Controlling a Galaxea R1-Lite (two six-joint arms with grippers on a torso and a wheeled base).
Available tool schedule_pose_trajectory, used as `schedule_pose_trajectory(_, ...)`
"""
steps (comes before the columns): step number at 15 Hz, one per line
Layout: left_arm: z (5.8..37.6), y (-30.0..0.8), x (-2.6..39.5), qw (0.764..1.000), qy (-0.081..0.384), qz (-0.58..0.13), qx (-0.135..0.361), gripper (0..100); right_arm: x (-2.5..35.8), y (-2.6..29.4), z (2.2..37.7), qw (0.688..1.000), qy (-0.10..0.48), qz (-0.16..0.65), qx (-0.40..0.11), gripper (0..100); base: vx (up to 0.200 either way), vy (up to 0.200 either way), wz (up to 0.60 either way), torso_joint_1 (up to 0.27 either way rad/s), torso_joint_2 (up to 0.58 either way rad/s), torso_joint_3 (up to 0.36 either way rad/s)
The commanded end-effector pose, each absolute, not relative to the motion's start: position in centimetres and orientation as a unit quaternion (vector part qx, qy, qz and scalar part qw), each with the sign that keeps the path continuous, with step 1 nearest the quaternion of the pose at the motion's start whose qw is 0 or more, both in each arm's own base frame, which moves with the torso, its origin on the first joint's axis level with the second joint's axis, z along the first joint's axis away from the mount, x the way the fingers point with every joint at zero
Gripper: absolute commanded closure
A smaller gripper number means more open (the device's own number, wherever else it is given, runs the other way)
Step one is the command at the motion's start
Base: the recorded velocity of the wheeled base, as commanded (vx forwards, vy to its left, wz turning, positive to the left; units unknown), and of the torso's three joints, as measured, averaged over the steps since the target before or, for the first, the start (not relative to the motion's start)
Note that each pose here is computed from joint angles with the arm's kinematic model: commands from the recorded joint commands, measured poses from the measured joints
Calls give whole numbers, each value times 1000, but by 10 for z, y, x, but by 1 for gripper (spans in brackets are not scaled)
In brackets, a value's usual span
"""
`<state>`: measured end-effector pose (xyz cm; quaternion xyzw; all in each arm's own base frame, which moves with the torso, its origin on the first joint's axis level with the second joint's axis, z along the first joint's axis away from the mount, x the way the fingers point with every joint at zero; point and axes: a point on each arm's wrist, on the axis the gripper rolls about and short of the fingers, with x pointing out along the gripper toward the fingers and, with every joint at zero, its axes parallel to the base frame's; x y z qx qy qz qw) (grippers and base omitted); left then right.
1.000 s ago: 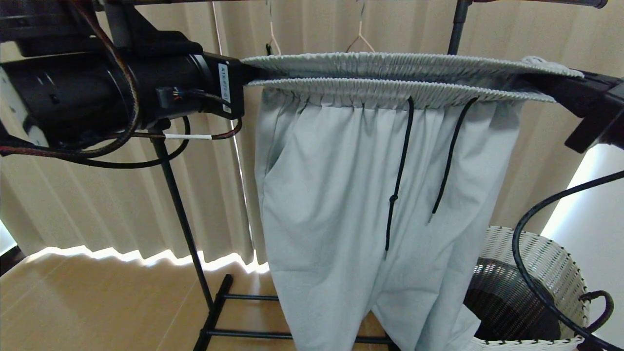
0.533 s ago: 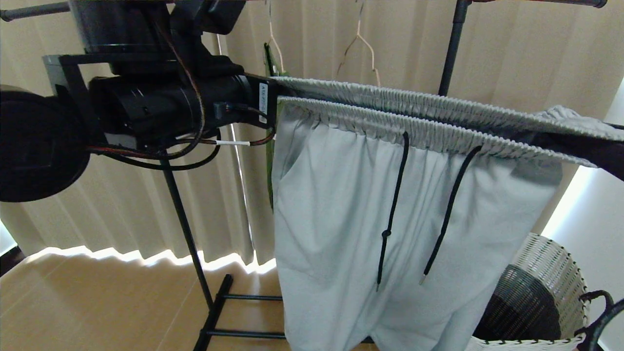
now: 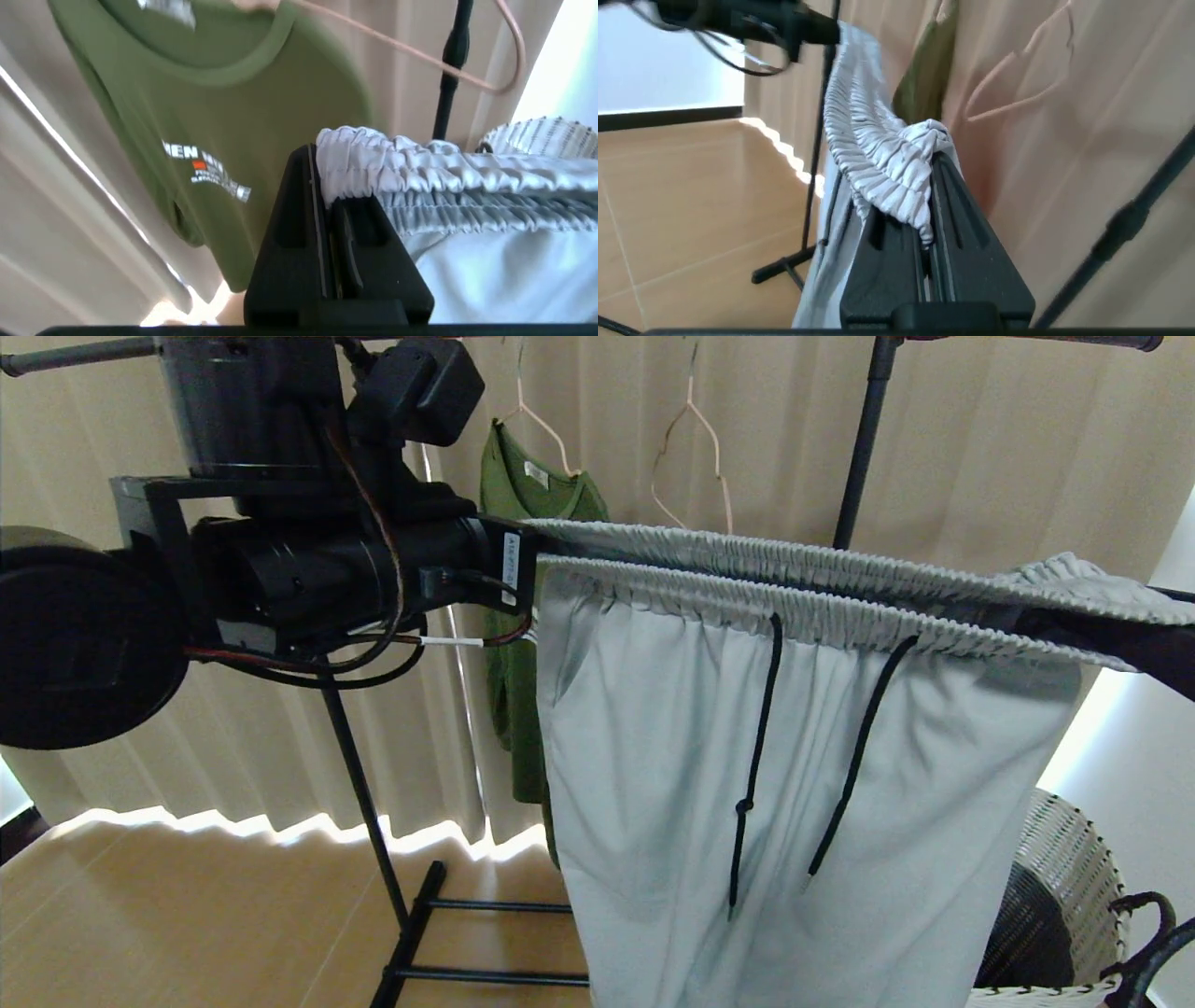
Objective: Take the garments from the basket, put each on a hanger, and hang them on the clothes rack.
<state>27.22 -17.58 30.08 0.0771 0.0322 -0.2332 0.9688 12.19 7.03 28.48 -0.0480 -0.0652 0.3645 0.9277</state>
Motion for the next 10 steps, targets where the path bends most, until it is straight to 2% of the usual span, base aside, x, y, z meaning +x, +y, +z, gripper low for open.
schedule_pose_trajectory(1, 307, -164, 254, 969, 25, -236, 75, 100, 146, 67, 281, 943, -40, 326, -54, 100, 0, 0, 0, 0, 0, 0)
schedule_pose_trajectory(3, 311, -152, 234, 964, 41, -249, 78, 100, 181, 65, 279, 955, -39, 288, -54, 100, 0, 0, 0, 0, 0, 0)
schedule_pose_trajectory(4, 311, -146, 224, 956, 53, -279, 79, 100, 196, 67, 278, 958, -50, 278, -54, 100, 0, 0, 0, 0, 0, 0)
schedule_pose_trajectory(8, 315, -131, 191, 919, 53, -385, 71, 100, 232, 79, 277, 960, -67, 267, -52, 100, 0, 0, 0, 0, 0, 0)
schedule_pose_trajectory(10, 313, -129, 184, 908, 52, -409, 72, 100, 243, 84, 279, 959, -68, 271, -47, 100, 0, 0, 0, 0, 0, 0)
